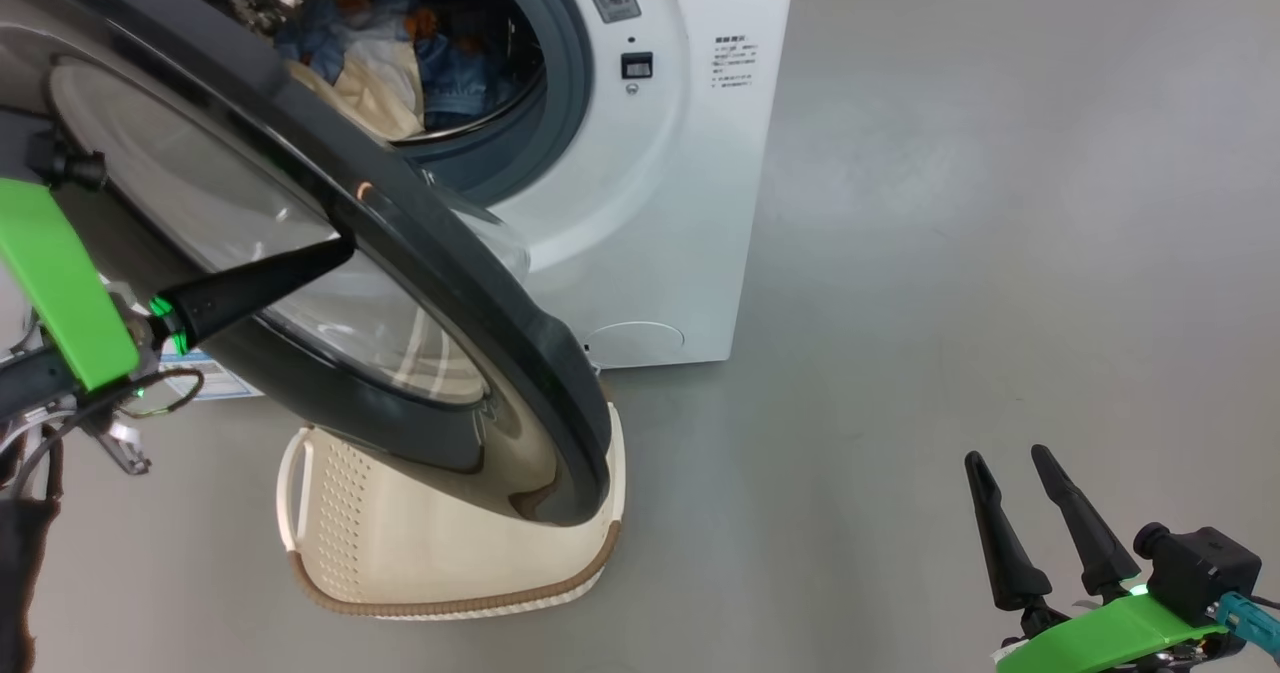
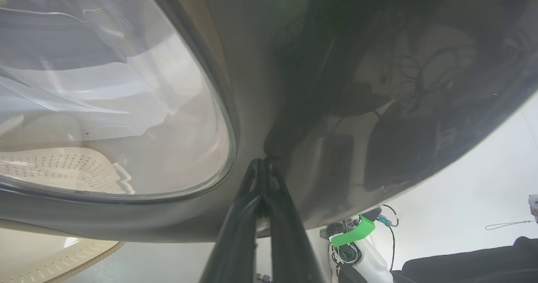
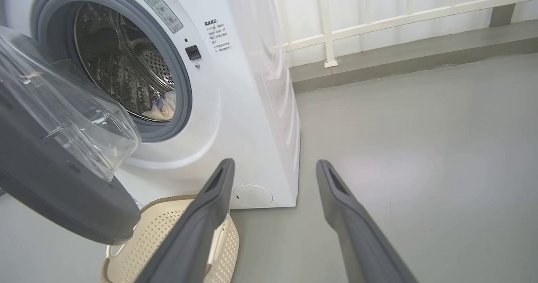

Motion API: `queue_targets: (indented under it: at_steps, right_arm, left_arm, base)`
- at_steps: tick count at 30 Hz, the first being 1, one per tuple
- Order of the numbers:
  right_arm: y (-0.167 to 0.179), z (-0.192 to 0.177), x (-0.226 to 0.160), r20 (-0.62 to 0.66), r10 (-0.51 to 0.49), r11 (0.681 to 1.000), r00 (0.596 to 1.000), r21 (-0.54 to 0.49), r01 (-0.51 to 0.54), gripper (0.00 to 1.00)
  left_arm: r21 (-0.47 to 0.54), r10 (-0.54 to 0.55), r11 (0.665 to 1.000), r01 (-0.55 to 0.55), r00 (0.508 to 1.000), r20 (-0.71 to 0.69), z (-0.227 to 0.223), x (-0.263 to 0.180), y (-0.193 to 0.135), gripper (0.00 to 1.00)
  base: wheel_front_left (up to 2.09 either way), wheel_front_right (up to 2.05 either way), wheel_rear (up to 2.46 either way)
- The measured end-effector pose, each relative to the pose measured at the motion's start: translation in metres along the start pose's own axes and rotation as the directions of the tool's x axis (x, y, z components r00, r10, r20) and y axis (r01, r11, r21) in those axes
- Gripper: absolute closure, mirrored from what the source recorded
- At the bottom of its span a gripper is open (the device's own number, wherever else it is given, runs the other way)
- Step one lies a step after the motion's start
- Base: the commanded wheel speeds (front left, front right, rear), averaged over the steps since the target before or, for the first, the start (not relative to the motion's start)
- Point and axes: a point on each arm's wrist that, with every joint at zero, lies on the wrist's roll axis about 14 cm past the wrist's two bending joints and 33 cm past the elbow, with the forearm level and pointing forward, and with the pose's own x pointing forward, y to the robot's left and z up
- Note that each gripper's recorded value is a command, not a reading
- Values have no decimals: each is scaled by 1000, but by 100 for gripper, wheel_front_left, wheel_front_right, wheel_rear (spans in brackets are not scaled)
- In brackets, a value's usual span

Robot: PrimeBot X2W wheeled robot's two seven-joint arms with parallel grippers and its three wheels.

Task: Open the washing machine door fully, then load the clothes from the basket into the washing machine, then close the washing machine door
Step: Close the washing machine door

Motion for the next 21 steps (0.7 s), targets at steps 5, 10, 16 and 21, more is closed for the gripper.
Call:
queue_targets:
  at_steps: [5, 10, 16, 21]
  right_arm:
    - [7, 1, 3, 5, 22, 1000, 1000, 1, -22, 0]
    - [14, 3, 6, 10, 45, 999, 999, 0, -45, 0]
    - [19, 0, 4, -3, 65, 998, 998, -4, -65, 0]
    - [23, 2, 7, 0, 83, 996, 997, -13, -83, 0]
  left_arm:
    - [-10, 32, 999, -31, 999, 31, -5, -12, 6, 100]
    - [-63, 116, 992, -111, 991, 72, -23, -34, 30, 88]
    - [-120, 231, 969, -215, 963, 136, -43, -62, 58, 12]
    - [-171, 321, 941, -291, 927, 193, -56, -85, 80, 0]
  base:
    - [0, 0, 0]
    - [0, 0, 0]
    - [0, 0, 0]
    - [0, 0, 0]
